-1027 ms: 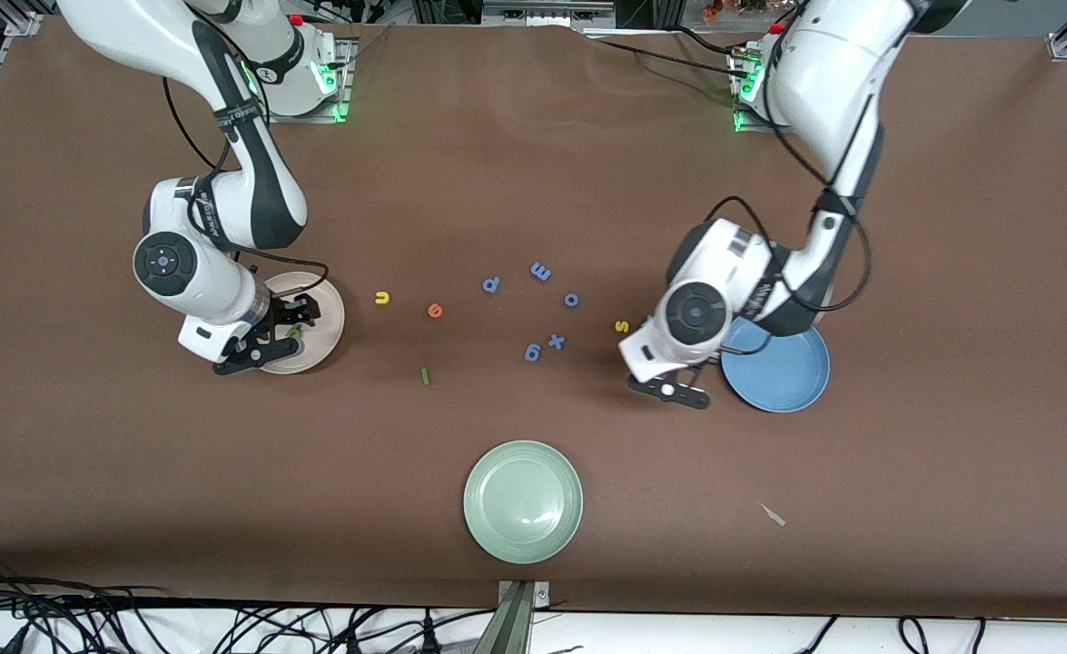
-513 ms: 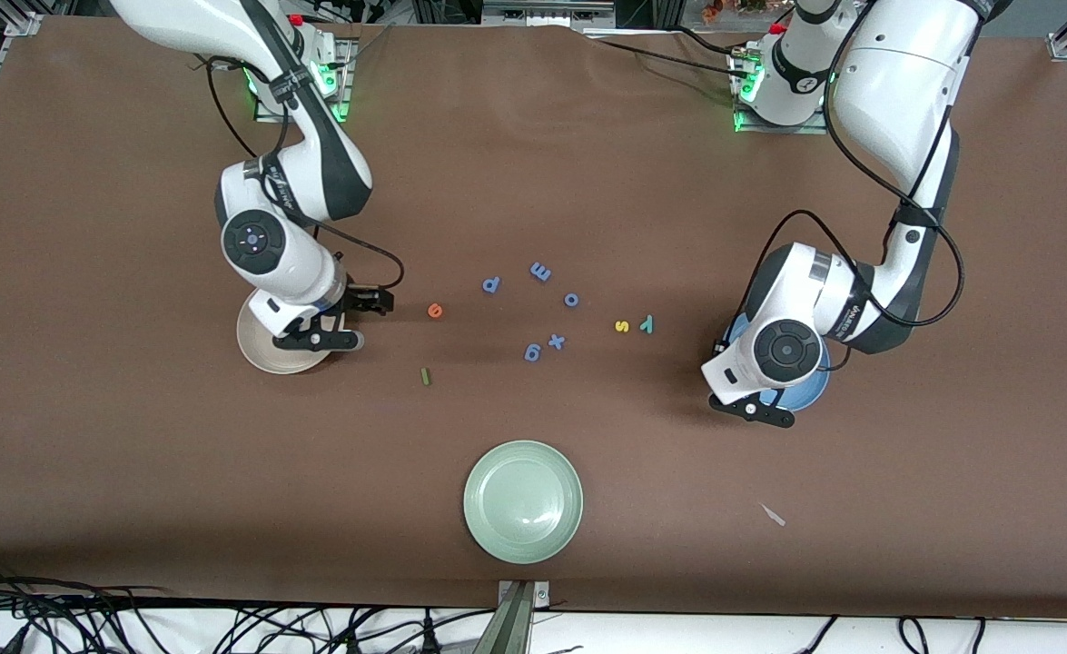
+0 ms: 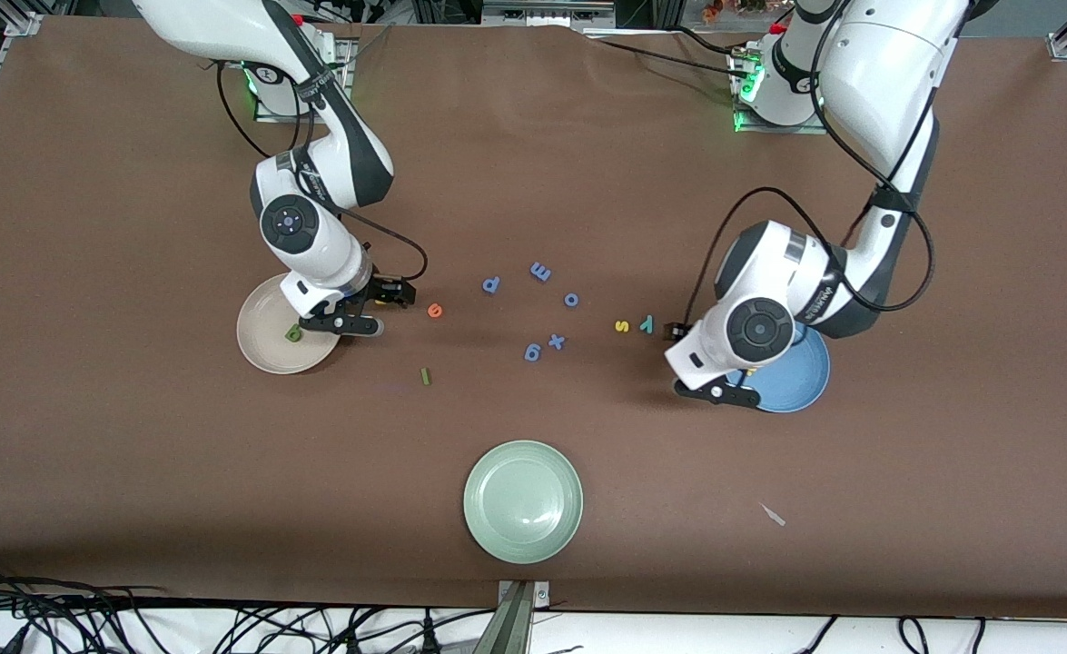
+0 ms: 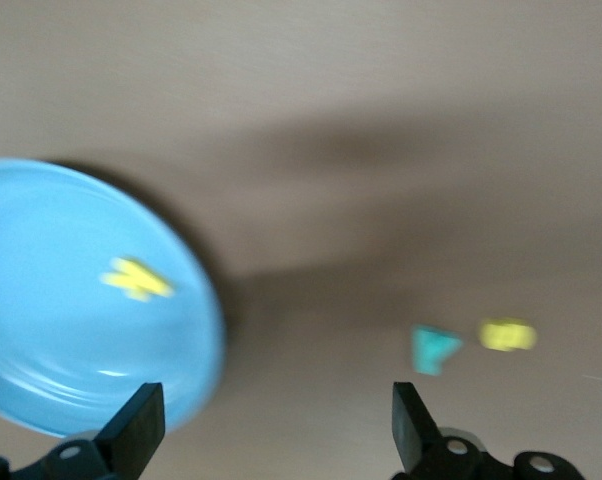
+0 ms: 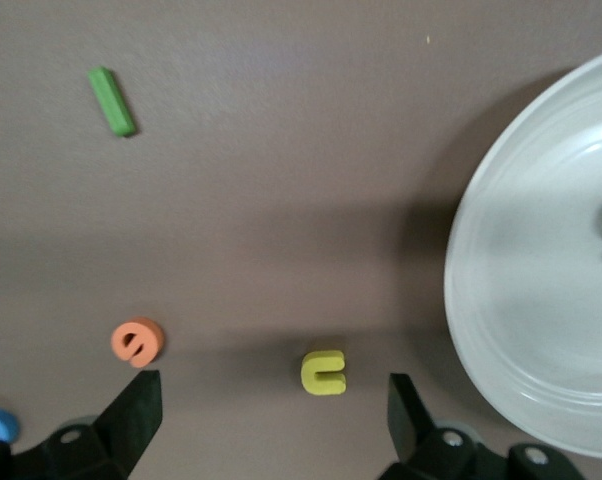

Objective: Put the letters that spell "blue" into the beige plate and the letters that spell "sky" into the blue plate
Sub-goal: 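Grasp the teal y with the left gripper while the right gripper grasps the u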

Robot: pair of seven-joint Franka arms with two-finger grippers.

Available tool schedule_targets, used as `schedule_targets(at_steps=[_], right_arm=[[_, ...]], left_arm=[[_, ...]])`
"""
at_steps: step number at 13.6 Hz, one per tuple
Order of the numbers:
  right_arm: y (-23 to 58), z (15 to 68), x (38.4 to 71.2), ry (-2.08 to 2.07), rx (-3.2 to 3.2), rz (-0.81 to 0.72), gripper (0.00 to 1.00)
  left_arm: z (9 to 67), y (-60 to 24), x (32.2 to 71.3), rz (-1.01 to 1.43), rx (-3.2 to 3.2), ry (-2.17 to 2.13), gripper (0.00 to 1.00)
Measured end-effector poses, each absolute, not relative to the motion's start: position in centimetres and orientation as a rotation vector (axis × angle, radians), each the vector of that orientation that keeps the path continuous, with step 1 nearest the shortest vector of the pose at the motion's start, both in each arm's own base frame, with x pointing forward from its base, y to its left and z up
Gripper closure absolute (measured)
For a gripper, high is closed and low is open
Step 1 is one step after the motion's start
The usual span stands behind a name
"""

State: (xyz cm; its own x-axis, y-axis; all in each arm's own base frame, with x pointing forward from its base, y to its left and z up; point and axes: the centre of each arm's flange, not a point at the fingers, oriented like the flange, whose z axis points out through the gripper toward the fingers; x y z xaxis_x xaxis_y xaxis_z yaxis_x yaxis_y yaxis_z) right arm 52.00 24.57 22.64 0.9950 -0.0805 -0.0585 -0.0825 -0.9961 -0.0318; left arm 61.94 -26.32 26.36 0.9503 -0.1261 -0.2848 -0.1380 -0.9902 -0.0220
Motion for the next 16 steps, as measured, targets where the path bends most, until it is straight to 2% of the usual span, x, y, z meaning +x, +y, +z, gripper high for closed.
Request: schedule_targets(at_steps=[5, 9, 11, 12, 13, 14, 15, 16], right_arm=[[23.8, 20.2, 50.6, 0.133, -3.099, 0.058, 0.0], [23.7, 18.2, 50.4, 0.136, -3.1, 0.057, 0.0], [23.7, 17.8, 50.3, 0.129, -3.103, 0.065, 0.04], [23.7, 17.8, 50.3, 0.126, -3.103, 0.067, 0.1], [23.7, 17.7, 50.3, 0.122, -3.104, 0.07, 0.12], [23.6, 17.6, 50.2, 0.121, -3.106, 0.074, 0.19], [23.5, 17.5, 50.0, 0.12, -3.107, 0.079, 0.19], [23.5, 17.4, 49.9, 0.119, -3.108, 0.083, 0.28]], left_arm=[[21.7, -29.8, 58.2, 0.386, -3.105, 0.184, 0.0], [18.7, -30.9, 55.6, 0.345, -3.117, 0.226, 0.07], [17.7, -30.9, 54.8, 0.328, -3.124, 0.224, 0.11], [17.5, -30.8, 54.7, 0.324, -3.126, 0.221, 0.11], [17.3, -30.7, 54.7, 0.316, -3.128, 0.219, 0.19], [17.2, -30.7, 54.8, 0.3, -3.127, 0.227, 0.32], [17.1, -30.6, 54.8, 0.278, -3.118, 0.248, 0.4], [16.8, -30.7, 54.8, 0.267, -3.113, 0.259, 0.4]])
